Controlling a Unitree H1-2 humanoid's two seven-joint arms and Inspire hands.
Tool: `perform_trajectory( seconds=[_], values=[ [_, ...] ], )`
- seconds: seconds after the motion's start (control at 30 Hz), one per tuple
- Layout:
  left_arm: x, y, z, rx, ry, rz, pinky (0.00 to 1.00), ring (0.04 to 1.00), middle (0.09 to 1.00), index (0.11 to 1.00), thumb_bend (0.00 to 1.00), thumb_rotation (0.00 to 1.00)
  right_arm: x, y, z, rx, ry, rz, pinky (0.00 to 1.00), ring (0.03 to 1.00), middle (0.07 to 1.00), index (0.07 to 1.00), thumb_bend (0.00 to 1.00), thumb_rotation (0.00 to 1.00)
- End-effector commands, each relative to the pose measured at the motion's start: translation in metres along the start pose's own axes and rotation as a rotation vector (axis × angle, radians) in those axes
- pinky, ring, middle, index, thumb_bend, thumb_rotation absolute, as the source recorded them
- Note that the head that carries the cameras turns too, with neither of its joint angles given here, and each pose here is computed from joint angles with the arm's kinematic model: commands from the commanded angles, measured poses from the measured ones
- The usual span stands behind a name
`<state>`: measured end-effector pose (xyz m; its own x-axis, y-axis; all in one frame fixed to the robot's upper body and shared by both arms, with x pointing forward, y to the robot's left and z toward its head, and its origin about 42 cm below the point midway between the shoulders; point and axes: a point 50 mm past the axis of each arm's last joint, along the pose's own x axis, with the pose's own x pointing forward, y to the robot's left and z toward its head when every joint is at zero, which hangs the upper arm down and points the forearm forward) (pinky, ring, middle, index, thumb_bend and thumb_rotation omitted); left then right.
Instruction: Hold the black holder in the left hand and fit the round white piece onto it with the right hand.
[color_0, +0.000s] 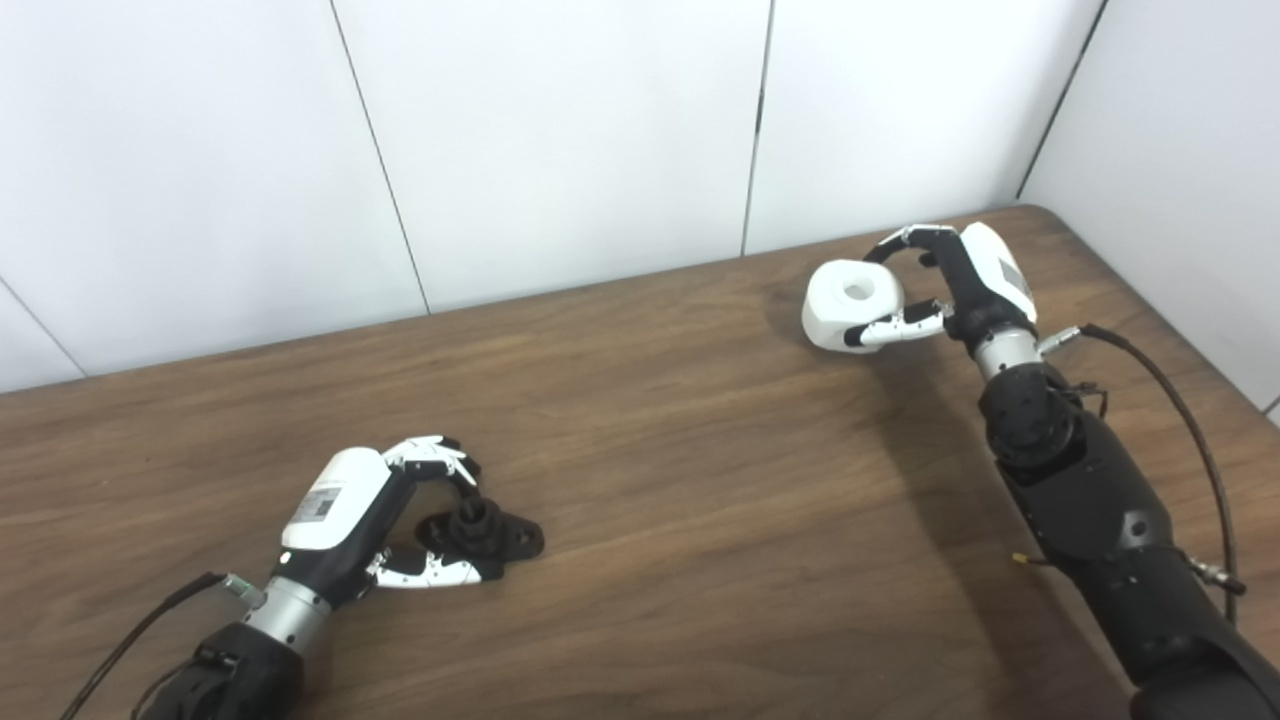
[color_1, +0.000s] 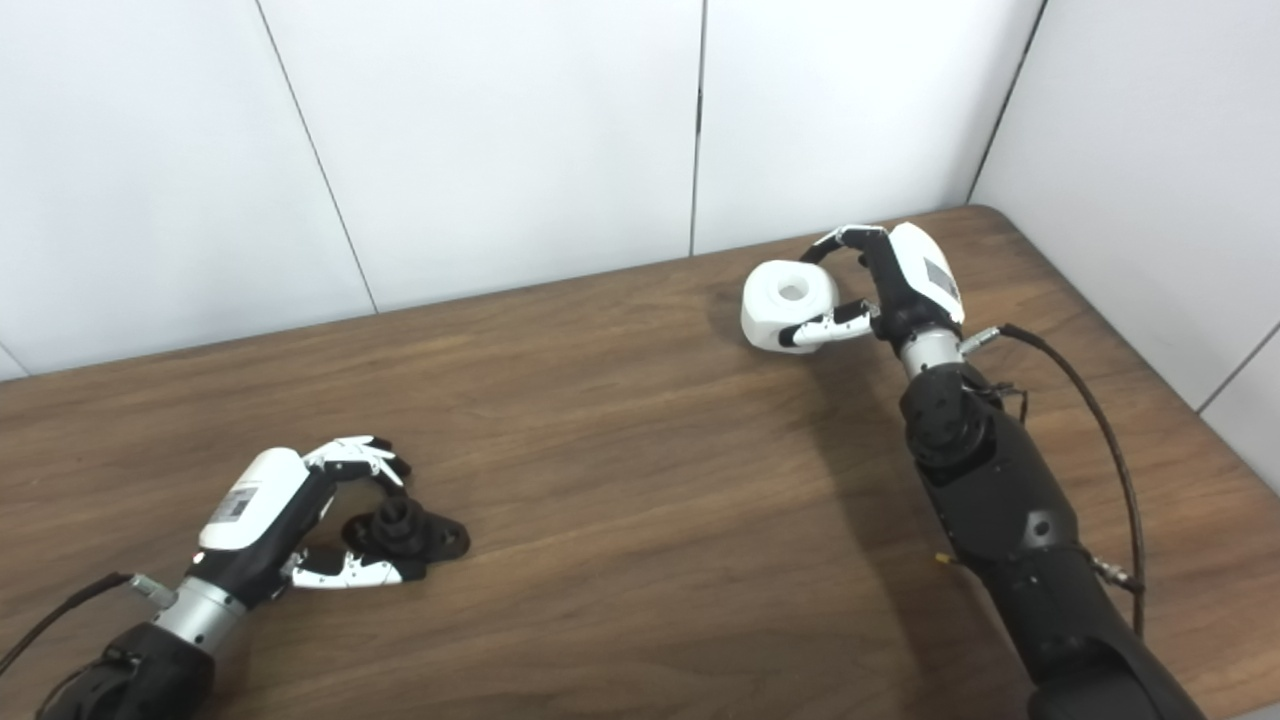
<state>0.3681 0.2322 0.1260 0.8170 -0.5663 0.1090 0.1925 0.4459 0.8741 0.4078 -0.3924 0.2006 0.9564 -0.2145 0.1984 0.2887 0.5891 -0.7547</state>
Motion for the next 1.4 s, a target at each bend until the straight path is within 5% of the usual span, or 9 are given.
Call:
perform_trajectory(
  seconds=[0.0,0.47,1.03,1.37],
  values=[
    [-0.005,0.011,-0.008,0.030,0.026,-0.001,0.93,0.827,0.712,0.484,0.52,0.05,0.013,-0.025,0.018,0.000,-0.098,-0.087,0.78,0.834,0.745,0.487,0.52,0.13],
    [0.000,0.006,-0.003,-0.009,0.024,0.014,0.91,0.810,0.707,0.483,0.52,0.05,0.005,-0.025,0.034,0.034,-0.161,-0.075,0.75,0.813,0.741,0.487,0.52,0.14],
    [0.014,-0.016,0.025,-0.054,0.013,-0.012,0.95,0.819,0.711,0.484,0.52,0.05,-0.034,-0.004,0.152,0.171,-0.454,0.052,0.75,0.813,0.734,0.486,0.52,0.14],
    [0.029,-0.031,0.053,-0.090,0.009,-0.017,0.95,0.837,0.723,0.484,0.52,0.05,-0.062,0.021,0.195,0.256,-0.555,0.166,0.71,0.787,0.718,0.485,0.52,0.14]
  ],
)
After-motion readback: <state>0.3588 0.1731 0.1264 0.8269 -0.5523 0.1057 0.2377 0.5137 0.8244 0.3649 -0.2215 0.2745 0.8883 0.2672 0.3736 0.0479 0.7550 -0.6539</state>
